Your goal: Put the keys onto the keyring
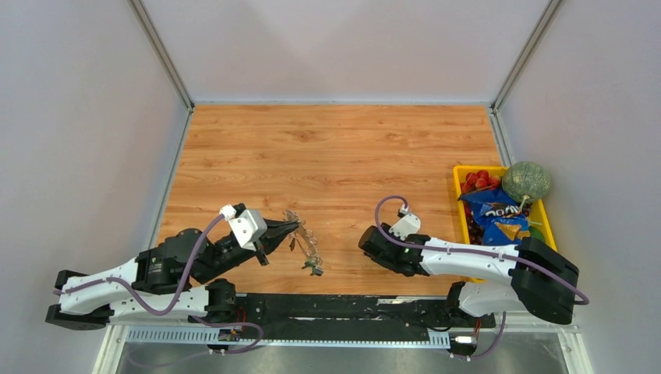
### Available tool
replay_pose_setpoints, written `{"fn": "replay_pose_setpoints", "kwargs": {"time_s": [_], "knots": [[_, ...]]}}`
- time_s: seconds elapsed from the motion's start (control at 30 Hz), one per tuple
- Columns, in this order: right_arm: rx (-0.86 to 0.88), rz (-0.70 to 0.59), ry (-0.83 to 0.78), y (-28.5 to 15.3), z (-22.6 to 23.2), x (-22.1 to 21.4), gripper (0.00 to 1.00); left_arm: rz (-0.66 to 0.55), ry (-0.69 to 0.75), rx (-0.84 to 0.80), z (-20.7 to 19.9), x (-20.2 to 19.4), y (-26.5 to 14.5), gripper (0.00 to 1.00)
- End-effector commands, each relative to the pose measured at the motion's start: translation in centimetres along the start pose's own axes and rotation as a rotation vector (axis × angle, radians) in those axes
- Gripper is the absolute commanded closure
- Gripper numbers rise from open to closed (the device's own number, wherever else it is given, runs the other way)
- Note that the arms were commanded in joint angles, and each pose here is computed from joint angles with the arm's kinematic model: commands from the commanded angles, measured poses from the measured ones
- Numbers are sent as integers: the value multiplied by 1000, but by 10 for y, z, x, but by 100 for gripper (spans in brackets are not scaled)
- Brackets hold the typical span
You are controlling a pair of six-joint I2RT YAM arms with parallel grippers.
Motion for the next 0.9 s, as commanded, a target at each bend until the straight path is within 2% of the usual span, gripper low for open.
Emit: {"fn": "replay_pose_setpoints", "kwargs": {"time_s": [0.0,0.27,0.47,0.87], "knots": [[-1,-54,59,-3,7,13,58,-45,-11,-25,-4,9,3,100],[-12,-68,67,-6,1,19,58,-40,-15,-18,-4,5,4,100],[-34,-84,61,-2,-3,24,65,-36,-11,-9,-3,4,4,100],[-58,-84,44,4,-2,26,68,-30,-11,0,-2,1,3,100]]}}
Point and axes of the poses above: each gripper's point midway between its finger pads, its own y axis out along the fingers, its own z axis along the line the jaws close on, x = y × z, the point moved 3 cm from there along -y, back along the fingers, and after that the axes turned 4 degrees about y, right-handed, at the moved point
